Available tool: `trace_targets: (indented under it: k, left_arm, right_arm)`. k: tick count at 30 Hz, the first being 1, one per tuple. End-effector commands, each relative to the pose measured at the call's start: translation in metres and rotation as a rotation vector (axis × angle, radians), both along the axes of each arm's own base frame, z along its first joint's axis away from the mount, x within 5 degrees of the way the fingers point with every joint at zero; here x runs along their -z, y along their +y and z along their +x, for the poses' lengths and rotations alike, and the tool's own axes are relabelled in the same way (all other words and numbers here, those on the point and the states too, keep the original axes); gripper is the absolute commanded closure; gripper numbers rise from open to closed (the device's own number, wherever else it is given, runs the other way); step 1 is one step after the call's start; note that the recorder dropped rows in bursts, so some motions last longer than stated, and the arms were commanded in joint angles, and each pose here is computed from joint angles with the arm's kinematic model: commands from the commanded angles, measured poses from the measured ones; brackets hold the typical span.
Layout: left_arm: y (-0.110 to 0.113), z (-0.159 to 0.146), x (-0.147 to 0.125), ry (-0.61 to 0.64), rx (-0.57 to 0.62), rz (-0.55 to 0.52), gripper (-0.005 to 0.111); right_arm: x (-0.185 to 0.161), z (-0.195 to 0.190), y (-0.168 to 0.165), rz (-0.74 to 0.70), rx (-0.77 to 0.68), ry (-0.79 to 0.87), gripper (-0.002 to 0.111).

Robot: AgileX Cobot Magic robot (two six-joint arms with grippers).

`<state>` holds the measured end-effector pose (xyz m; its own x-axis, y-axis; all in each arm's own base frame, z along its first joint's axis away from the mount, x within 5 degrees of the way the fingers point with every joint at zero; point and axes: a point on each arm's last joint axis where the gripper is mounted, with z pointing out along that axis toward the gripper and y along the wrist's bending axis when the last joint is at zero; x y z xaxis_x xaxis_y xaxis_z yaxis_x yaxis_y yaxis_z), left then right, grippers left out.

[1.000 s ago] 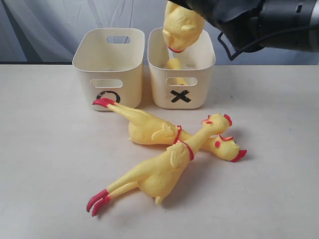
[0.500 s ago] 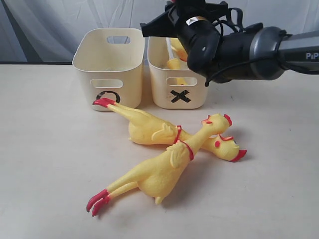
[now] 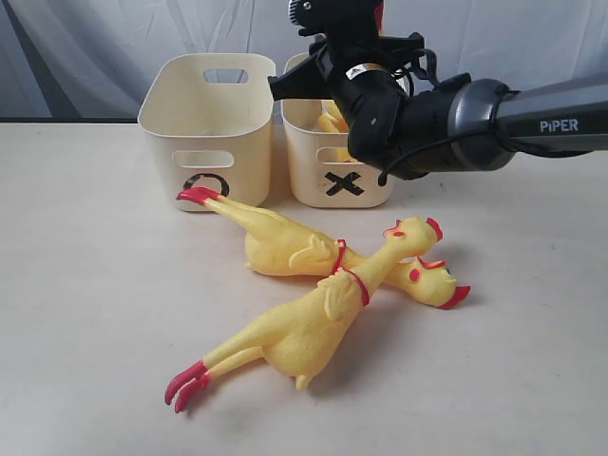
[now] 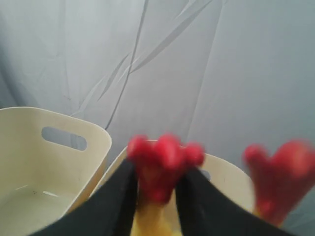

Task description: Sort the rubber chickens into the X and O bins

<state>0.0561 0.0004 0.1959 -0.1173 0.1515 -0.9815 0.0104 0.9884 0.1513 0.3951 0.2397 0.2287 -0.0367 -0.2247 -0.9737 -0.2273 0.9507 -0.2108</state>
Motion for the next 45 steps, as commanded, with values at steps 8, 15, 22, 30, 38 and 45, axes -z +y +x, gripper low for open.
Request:
trace_targets:
  k: [8, 15, 22, 30, 38, 45]
  left_arm:
    - [0.0, 0.0, 0.0, -0.014, 0.001, -0.013, 0.107]
    - [0.0, 0.0, 0.0, -0.014, 0.001, -0.013, 0.107]
    - [0.0, 0.0, 0.0, -0.014, 0.001, -0.013, 0.107]
    - [0.0, 0.0, 0.0, -0.014, 0.001, -0.013, 0.107]
    - [0.0, 0.0, 0.0, -0.014, 0.001, -0.013, 0.107]
    - [0.0, 0.0, 0.0, -0.014, 0.001, -0.013, 0.107]
  right_arm:
    - [-0.008, 0.002, -0.003, -0.004, 0.011, -0.041, 0.041]
    - [-0.027, -0.002, -0.006, 0.02, 0.011, -0.074, 0.041]
    - [-0.056, -0.01, -0.012, 0.065, 0.019, -0.108, 0.041]
    - [-0.072, -0.02, -0.027, 0.011, 0.101, -0.004, 0.047]
    - [-0.107, -0.046, -0.046, -0.023, 0.123, 0.139, 0.054]
    - [-0.115, -0.076, -0.091, -0.155, 0.381, 0.198, 0.109]
